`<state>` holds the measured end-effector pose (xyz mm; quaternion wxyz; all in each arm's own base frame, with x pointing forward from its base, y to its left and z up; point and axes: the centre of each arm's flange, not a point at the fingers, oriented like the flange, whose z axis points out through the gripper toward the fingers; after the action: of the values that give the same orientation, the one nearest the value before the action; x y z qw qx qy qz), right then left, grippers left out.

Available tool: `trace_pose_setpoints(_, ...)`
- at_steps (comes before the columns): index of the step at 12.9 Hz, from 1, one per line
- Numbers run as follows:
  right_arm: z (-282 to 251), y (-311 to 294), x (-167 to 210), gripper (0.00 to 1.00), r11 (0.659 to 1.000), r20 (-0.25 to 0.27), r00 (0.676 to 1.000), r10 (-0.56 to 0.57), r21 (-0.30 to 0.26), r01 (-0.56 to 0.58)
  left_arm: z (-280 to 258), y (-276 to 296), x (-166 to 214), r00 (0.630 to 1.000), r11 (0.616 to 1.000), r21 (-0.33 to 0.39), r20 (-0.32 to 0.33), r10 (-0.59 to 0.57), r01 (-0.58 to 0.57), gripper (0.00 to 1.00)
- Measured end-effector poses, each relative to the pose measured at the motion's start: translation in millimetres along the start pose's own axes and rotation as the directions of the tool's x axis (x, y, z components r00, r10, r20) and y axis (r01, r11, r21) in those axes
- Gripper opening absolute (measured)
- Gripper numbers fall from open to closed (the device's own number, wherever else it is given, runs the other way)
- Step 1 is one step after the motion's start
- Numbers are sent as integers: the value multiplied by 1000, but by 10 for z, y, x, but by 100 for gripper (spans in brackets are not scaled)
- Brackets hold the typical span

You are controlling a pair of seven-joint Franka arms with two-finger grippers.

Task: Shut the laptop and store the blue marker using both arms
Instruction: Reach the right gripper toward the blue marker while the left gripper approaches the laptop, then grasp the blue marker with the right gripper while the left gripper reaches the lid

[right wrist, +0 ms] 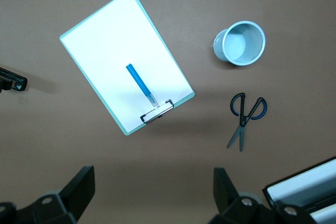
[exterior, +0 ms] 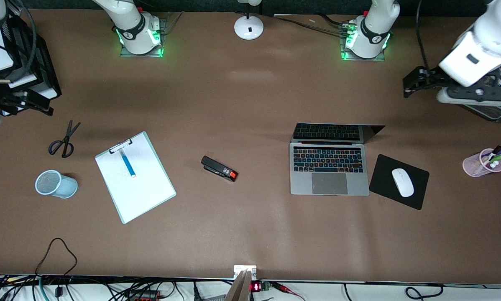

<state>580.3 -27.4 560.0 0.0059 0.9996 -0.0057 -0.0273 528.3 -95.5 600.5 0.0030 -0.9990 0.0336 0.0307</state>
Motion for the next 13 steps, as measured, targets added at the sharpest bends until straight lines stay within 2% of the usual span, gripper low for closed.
trace_pose_setpoints(4,437,-101,274,100,1000,21,1000,-14,-9,15,223,246,2,1000,1000,4,9,5,-5,100)
trace_pose_setpoints(7,899,-279,504,100,999,47,998,-42,-19,43,616,545,17,1000,1000,7,7,1,-1,100)
trace_pose_setpoints(11,1561,-479,706,100,992,112,987,-119,-22,122,1124,813,49,997,1000,6,81,18,-18,100)
trace_pose_setpoints(13,1834,-507,811,100,984,110,978,-176,-18,179,1353,884,72,992,1000,4,126,18,-19,100)
